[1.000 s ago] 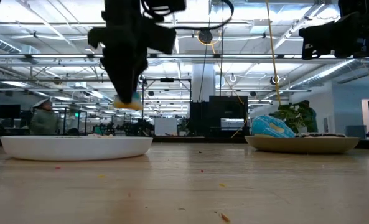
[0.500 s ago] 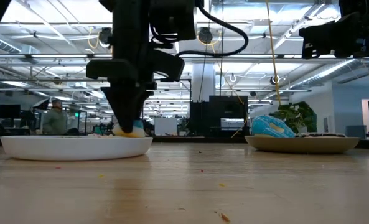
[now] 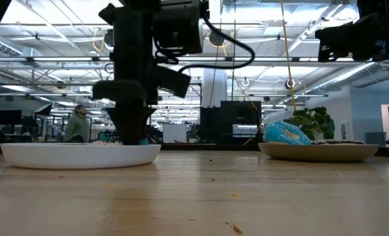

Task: Pick & Place donuts
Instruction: Put the small blue donut on the white plate, then put the small red donut on the white plate

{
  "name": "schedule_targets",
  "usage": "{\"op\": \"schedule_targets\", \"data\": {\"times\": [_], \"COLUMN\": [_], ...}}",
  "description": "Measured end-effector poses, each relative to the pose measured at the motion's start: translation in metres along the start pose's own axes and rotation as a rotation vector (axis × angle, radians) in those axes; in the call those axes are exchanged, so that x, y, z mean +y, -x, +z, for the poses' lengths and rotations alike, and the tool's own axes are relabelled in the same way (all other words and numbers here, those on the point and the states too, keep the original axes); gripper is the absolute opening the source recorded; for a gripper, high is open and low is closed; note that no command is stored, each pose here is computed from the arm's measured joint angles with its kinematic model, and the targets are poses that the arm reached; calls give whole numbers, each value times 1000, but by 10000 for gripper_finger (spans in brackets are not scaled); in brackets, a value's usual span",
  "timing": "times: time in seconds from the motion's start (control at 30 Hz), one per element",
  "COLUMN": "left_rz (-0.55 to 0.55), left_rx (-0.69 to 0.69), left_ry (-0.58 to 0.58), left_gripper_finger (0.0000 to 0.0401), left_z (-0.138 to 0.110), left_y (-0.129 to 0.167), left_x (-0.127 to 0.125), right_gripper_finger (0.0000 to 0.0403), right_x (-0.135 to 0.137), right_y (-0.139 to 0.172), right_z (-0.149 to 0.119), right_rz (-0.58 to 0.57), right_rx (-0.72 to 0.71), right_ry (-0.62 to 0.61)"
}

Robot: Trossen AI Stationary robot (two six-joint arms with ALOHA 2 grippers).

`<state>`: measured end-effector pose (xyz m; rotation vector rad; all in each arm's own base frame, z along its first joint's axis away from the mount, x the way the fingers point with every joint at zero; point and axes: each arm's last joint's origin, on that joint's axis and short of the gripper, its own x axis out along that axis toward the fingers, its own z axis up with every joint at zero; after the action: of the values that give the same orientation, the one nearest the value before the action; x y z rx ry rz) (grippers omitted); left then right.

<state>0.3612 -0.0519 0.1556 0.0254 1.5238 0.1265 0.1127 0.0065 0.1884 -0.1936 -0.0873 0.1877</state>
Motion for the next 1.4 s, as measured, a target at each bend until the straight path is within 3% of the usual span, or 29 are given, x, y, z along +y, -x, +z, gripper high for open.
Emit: {"op": "schedule_targets", "data": {"times": [0.43, 0.8, 0.97, 1.13, 1.27, 1.4], "left_rz": [1, 47, 48, 21, -44, -126], "left_rx": [18, 14, 43, 65, 111, 172], "left_ry": [-14, 3, 14, 28, 138, 223], "left_gripper_finger": [146, 292, 335, 344, 338, 315], "left_z": [-6, -2, -4, -6, -9, -13], "left_y": [-4, 13, 16, 21, 46, 75], "left_x": [-4, -8, -8, -9, -11, -30], "right_gripper_finger": [0, 0, 0, 0, 0, 0], "right_x": [0, 0, 0, 0, 0, 0], "right_y": [0, 0, 0, 0, 0, 0], "right_z": [0, 0, 0, 0, 0, 0], "right_rz": [0, 0, 0, 0, 0, 1], "right_rx": [0, 0, 0, 0, 0, 3], "right_ry": [0, 0, 0, 0, 0, 5]}}
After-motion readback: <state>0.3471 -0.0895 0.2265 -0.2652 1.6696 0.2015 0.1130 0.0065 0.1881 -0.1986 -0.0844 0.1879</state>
